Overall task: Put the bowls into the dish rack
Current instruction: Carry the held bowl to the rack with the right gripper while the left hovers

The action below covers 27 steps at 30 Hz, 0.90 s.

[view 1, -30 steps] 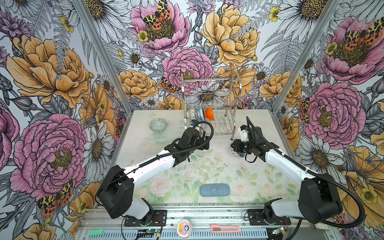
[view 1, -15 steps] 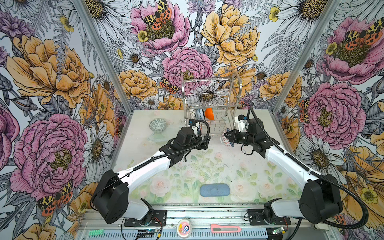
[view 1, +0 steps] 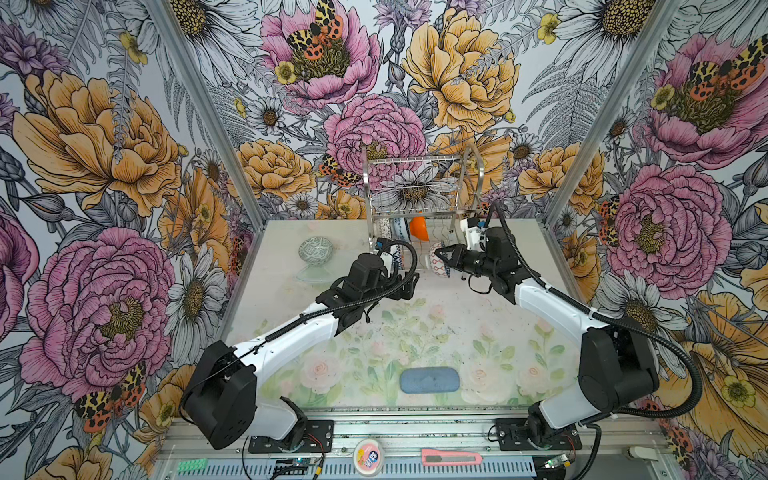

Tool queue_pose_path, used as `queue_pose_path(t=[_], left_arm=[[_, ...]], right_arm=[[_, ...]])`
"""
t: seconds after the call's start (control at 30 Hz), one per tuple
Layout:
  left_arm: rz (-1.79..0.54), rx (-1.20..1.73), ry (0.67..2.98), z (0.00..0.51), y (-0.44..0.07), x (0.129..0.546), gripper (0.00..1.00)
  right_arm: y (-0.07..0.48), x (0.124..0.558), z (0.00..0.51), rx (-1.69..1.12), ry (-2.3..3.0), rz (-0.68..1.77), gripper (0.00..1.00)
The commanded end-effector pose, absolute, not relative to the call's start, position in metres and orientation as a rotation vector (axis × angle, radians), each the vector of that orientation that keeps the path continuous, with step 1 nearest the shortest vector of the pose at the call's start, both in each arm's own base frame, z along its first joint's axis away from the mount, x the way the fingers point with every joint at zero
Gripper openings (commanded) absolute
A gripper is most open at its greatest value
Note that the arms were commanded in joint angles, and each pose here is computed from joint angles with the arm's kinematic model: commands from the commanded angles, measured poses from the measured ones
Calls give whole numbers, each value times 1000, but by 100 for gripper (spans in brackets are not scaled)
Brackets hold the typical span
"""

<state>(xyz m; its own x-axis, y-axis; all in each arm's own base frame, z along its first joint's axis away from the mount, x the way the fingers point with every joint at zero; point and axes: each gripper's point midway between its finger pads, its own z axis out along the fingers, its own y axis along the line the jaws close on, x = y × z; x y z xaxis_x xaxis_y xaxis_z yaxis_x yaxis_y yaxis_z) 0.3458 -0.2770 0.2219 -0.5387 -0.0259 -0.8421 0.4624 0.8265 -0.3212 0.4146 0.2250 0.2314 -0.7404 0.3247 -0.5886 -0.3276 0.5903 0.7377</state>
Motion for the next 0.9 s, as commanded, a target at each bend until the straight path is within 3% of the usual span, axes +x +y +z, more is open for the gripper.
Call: queue_pose_path(t=[0.0, 0.87], left_arm=[[-649, 353, 2042, 224, -281, 354, 99], [-494, 332, 2052, 217, -268, 374, 99]], right_arm=[[239, 429, 283, -75, 1920, 1239, 0], [268, 478, 246, 27, 1865, 1374, 0]])
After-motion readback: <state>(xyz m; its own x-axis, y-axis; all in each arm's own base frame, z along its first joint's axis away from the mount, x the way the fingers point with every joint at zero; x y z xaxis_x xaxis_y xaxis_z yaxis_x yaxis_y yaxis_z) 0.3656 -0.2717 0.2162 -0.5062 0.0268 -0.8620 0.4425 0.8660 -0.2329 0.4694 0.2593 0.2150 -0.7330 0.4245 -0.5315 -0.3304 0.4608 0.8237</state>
